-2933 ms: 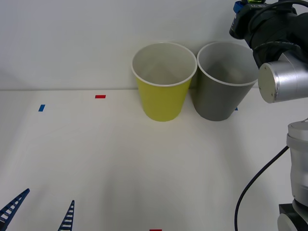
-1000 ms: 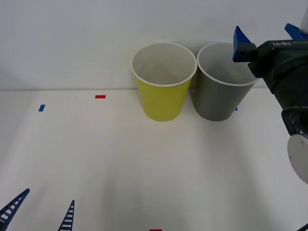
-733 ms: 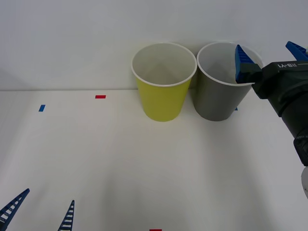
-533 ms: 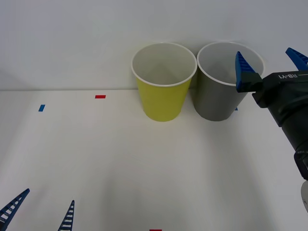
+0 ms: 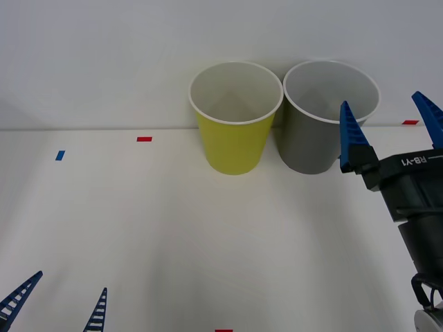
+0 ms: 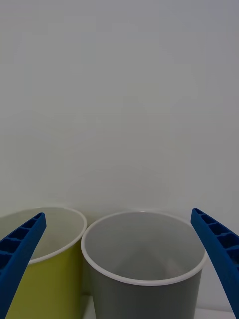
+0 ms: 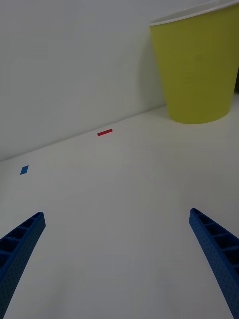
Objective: Put cans in the gray bin and PET bottles in the light green bin.
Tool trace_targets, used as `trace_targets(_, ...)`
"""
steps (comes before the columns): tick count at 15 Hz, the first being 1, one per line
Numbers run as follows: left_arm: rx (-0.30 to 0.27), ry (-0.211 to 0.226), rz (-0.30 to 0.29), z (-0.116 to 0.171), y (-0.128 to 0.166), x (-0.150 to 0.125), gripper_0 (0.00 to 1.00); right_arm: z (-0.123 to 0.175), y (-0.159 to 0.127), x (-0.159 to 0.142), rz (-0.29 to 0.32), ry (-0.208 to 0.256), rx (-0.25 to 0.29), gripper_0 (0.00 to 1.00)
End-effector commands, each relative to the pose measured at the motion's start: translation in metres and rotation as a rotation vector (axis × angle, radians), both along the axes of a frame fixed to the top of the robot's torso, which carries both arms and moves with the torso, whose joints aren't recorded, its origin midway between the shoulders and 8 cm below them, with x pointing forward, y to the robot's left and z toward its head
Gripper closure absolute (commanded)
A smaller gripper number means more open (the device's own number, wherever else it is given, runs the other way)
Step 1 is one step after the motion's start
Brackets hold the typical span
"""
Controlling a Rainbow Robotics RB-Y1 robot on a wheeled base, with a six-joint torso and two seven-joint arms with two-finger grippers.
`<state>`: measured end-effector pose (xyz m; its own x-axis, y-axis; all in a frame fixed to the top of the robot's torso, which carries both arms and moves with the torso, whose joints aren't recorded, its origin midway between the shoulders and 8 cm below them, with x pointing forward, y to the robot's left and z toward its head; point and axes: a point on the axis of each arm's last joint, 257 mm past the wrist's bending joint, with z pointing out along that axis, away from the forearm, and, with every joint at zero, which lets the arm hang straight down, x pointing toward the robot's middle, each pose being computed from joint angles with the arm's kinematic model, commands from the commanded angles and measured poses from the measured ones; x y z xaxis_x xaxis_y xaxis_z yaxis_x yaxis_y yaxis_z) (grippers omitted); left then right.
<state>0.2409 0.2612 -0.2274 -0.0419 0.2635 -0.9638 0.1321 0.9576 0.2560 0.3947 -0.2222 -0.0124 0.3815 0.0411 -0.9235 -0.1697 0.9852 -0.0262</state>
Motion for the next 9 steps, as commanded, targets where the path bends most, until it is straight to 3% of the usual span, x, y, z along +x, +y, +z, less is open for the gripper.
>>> trace_targets(1, 0.000, 0.000, 0.000, 0.000, 0.000, 0.000, 0.00, -0.053, -0.017, -0.010, -0.014, -0.007, -0.017, 0.00)
trace_targets(5, 0.000, 0.000, 0.000, 0.000, 0.000, 0.000, 0.00, -0.111, -0.042, -0.029, -0.031, 0.001, 0.010, 0.00)
trace_targets(9, 0.000, 0.000, 0.000, 0.000, 0.000, 0.000, 0.00, -0.150, -0.066, -0.058, -0.071, 0.094, 0.008, 0.00)
